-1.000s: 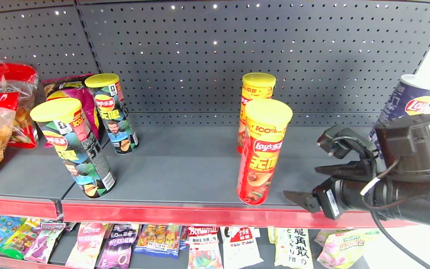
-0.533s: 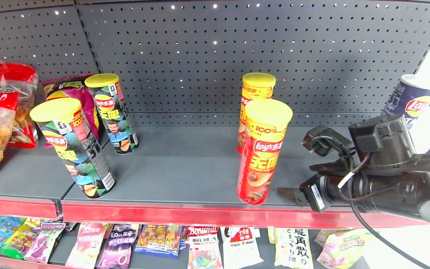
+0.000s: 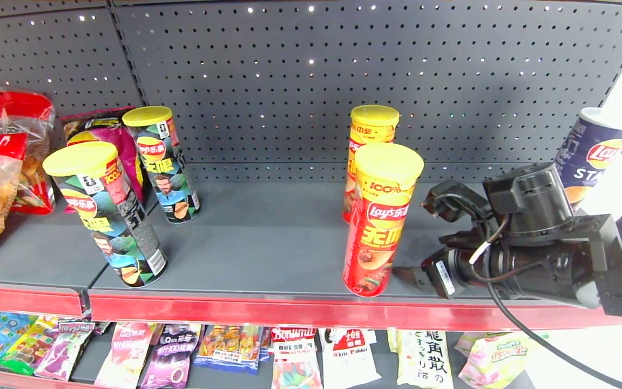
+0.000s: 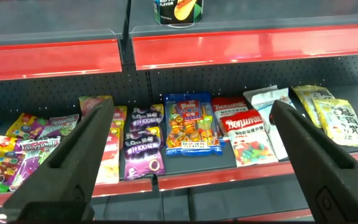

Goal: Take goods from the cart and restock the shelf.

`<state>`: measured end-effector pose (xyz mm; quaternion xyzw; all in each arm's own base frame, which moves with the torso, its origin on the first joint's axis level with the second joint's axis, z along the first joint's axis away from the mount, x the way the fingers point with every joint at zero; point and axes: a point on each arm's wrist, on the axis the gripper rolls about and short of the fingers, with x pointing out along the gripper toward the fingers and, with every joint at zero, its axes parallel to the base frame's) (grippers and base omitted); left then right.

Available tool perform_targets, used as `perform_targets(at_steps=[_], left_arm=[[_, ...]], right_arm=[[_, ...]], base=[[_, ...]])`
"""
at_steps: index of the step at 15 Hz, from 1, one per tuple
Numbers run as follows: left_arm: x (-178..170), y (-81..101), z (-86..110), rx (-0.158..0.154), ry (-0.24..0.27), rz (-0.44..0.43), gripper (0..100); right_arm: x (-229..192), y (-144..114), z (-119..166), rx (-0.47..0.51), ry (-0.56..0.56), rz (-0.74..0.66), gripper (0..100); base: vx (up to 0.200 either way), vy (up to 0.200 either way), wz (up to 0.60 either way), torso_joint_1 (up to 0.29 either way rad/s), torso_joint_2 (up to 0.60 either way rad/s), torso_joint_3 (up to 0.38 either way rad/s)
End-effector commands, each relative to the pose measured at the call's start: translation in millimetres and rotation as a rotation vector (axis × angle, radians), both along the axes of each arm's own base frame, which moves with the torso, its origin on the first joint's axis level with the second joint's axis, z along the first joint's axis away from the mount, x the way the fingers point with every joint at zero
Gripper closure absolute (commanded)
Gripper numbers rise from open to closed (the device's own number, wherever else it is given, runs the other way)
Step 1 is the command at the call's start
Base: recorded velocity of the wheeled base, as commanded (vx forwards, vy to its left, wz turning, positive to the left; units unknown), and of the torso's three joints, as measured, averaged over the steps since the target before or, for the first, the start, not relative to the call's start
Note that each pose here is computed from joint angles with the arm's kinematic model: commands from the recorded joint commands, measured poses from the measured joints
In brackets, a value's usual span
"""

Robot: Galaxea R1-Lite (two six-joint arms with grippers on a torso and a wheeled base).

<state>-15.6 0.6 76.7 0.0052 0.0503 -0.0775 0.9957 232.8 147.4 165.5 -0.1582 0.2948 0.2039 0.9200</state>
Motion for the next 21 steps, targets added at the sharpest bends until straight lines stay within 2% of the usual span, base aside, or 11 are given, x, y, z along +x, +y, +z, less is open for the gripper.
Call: perform_targets(at_steps=[1, 11, 21], left_arm=[[0, 0.0, 0.0, 0.000, 0.001, 0.000, 0], [0, 0.0, 0.0, 0.000, 0.001, 0.000, 0], [0, 0.0, 0.0, 0.000, 0.001, 0.000, 0]], right_arm=[[4, 3, -4, -0.007, 0.010, 0.001, 0], [15, 8, -10, -0.017, 0.026, -0.007, 0], [9, 8, -9, -0.040, 0.019, 0.023, 0]], base=[[0.000, 0.000, 0.00, 0.000, 0.00, 0.000], [0.000, 0.000, 0.00, 0.000, 0.00, 0.000], [0.000, 0.000, 0.00, 0.000, 0.00, 0.000]])
